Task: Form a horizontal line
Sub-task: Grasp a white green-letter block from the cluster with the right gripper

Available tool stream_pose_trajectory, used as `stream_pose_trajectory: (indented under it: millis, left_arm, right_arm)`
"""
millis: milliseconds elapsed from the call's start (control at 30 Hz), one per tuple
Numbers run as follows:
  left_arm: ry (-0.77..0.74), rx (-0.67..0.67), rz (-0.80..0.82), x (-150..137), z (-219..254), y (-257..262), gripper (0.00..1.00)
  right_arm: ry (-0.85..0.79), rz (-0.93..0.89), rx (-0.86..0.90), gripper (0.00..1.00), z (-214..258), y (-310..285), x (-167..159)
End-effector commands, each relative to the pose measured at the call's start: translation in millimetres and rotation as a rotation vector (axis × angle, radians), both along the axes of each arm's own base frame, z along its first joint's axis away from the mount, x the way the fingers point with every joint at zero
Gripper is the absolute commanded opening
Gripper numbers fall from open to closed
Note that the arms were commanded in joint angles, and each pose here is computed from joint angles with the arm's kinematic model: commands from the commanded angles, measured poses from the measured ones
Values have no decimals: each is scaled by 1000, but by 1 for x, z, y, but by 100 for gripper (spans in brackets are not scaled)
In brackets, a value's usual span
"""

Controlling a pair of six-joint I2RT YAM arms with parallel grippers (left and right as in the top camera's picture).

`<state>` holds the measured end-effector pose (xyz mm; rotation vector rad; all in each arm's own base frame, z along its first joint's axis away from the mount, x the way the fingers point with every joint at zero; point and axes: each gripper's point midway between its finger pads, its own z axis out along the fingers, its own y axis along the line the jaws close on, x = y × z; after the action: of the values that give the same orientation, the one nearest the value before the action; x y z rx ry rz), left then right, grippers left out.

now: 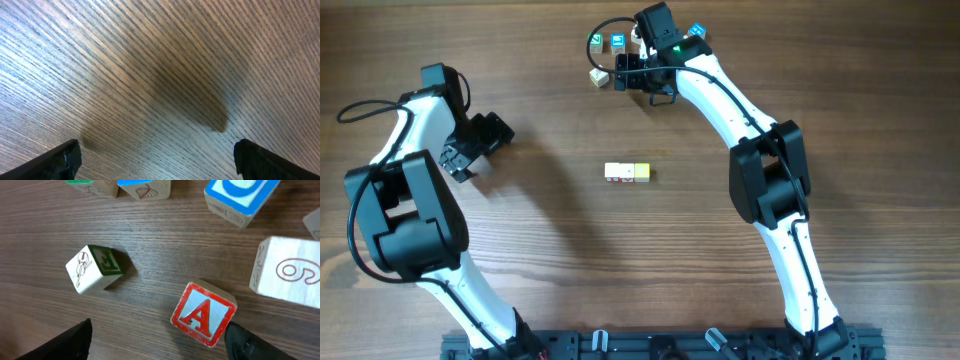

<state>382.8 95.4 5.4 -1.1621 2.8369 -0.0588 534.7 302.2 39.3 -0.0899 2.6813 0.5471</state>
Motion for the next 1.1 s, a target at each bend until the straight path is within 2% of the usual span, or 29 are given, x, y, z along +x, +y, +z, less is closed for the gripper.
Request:
stream_pose_trajectory:
  millis: [0, 67, 167, 333, 433, 600, 833, 1067]
  left_arm:
    - [11, -11, -2, -2, -5, -1, 100]
    - [11, -11, -3, -2, -5, -1, 100]
    - [11, -11, -2, -2, -5, -1, 100]
    - [11, -11, -2, -2, -5, -1, 100]
    - [11, -11, -2, -2, -5, -1, 100]
    - [11, -11, -2, -2, -5, -1, 100]
    - [11, -11, -2, -2, -5, -1, 100]
    - [11, -11, -3, -2, -5, -1, 100]
  right_arm:
    - [-2, -34, -111, 81, -19, -19, 1]
    - [36, -157, -197, 78, -26, -44, -2]
    - [-2, -177, -225, 79, -24, -51, 6]
    - [-89, -208, -217, 66, -14, -50, 25]
    - [-146, -271, -282, 61, -9, -65, 35]
    - [-176, -287, -272, 51, -7, -67, 43]
    - [-152, -273, -295, 50, -31, -69, 42]
    - [-156, -275, -297, 40, -32, -69, 43]
